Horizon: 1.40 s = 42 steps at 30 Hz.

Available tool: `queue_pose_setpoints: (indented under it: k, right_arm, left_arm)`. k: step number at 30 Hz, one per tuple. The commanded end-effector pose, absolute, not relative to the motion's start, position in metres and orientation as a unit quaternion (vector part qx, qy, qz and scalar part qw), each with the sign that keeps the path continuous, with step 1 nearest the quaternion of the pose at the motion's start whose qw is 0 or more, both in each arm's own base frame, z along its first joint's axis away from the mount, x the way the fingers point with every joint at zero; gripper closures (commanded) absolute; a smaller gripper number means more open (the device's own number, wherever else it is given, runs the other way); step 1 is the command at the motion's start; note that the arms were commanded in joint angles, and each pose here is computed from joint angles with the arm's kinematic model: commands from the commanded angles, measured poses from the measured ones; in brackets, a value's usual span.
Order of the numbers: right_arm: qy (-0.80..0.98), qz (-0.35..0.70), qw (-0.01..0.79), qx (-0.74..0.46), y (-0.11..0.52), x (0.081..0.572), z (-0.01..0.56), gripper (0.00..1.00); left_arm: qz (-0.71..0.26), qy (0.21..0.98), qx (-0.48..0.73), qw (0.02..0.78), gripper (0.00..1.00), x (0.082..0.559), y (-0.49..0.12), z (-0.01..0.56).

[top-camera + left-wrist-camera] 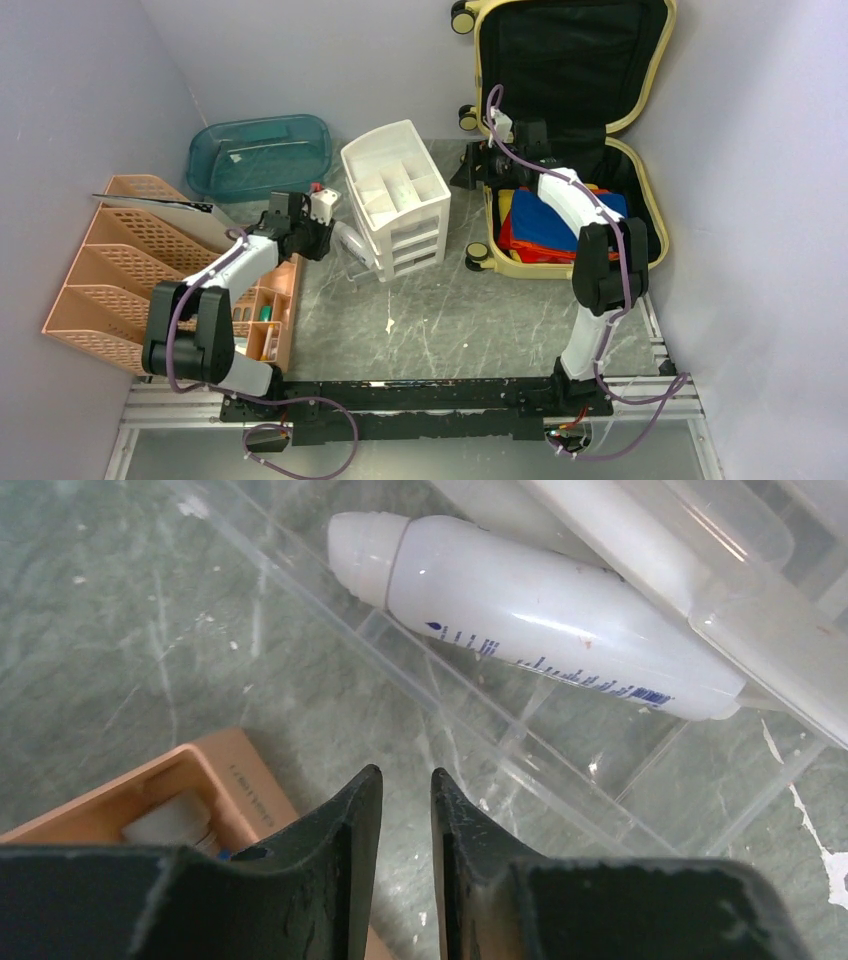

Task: Open, take out, and arrange the luggage
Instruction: Close the drawer of the storage box.

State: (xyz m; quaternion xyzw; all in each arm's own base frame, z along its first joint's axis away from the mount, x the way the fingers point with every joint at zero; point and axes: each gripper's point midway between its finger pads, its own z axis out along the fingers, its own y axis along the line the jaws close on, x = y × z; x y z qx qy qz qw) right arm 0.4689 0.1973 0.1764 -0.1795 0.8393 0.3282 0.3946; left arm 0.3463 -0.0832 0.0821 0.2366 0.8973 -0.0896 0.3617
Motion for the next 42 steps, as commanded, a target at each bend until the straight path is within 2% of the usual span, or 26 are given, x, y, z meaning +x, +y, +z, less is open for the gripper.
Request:
queue_pose_setpoints:
  k: [1, 9, 21, 42]
  right_arm:
    - [0.818, 0.361, 0.405, -0.192, 0.211, 0.470, 0.191, 0.16]
    - [0.812, 0.390, 0.384, -0.202, 0.225, 0.462, 0.183, 0.17]
    - [0.796, 0.453, 0.335, -0.220, 0.255, 0.440, 0.168, 0.19]
    - [0.787, 0.471, 0.305, -0.257, 0.284, 0.422, 0.160, 0.21]
  left_arm:
    - [-0.110, 0.893, 0.231, 0.370, 0.72, 0.358, -0.100, 0.078]
    - [-0.145, 0.899, 0.204, 0.359, 0.75, 0.363, -0.114, 0.069]
    - [-0.203, 0.908, 0.138, 0.340, 0.65, 0.373, -0.140, 0.055]
    - [-0.273, 0.909, 0.074, 0.307, 0.64, 0.393, -0.186, 0.049]
